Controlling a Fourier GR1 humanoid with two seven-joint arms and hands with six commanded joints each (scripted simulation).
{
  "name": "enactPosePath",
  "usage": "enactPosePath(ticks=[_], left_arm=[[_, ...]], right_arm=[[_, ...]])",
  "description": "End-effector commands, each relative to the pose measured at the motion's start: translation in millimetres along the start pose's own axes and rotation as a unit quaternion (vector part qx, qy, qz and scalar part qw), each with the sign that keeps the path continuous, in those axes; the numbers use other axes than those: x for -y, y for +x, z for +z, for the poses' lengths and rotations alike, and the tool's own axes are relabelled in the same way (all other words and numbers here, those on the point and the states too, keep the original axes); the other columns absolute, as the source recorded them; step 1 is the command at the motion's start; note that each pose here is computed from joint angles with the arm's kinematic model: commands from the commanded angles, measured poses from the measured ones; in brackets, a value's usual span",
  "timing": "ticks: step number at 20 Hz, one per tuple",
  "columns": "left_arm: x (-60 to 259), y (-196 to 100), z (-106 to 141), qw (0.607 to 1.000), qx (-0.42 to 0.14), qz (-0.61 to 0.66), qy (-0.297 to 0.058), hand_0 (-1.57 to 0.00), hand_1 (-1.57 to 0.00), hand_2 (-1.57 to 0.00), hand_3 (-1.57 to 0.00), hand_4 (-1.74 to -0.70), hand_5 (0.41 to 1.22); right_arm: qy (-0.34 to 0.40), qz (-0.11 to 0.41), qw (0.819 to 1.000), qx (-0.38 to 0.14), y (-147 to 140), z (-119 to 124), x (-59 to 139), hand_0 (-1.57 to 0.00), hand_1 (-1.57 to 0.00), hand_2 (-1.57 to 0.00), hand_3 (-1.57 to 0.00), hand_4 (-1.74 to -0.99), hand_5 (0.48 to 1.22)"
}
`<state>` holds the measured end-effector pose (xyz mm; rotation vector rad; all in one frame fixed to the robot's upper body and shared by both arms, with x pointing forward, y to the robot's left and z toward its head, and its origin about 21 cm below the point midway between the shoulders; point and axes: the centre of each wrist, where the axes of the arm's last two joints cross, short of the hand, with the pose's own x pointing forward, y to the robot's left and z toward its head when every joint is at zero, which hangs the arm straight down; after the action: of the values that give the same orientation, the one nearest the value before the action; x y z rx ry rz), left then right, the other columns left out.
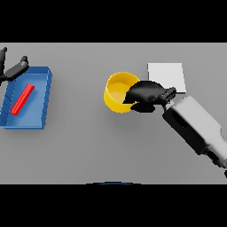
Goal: Pick up the red beaker and tilt it to pour out 1 green nut into yellow bowl. Pick up the yellow bowl and place it on the metallic measuring scale.
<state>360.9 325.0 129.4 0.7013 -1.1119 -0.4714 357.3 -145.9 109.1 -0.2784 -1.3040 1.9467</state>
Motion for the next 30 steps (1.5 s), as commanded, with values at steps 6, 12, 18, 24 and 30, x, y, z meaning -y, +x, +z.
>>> enactPosePath(ticks=[6,12,18,24,30], left_arm=[[-3,-6,0,1.0,-0.001,-0.001,0.003,0.0,0.0,0.0,0.0,-0.79,0.753],[-4,0,0,1.0,-0.006,-0.001,0.006,0.0,0.0,0.0,0.0,-0.8,0.755],[-5,-3,4,1.0,-0.01,0.013,0.003,0.0,0.0,0.0,0.0,-0.81,0.755],[-4,1,8,1.0,-0.022,0.014,0.004,0.0,0.0,0.0,0.0,-0.83,0.771],[-4,2,5,1.0,-0.028,0.01,0.008,0.0,0.0,0.0,0.0,-0.84,0.785]], right_arm=[[-0.032,0.01,0.998,-0.054,-20,10,19.8,-1.51,-1.55,-1.57,-1.32,-1.723,1.22],[-0.048,0.005,0.991,-0.123,-58,24,28.8,-1.55,-1.56,-1.57,-1.38,-1.725,1.221],[-0.048,-0.002,0.987,-0.152,-86,28,25.6,-1.57,-1.53,-1.57,-1.38,-1.726,1.221],[-0.053,-0.031,0.974,-0.218,-121,35,13.2,-1.51,-1.38,-1.47,-1.52,-1.729,1.221],[-0.042,-0.035,0.97,-0.237,-133,32,1.4,-1.4,-1.22,-1.34,-1.56,-1.73,1.221]])
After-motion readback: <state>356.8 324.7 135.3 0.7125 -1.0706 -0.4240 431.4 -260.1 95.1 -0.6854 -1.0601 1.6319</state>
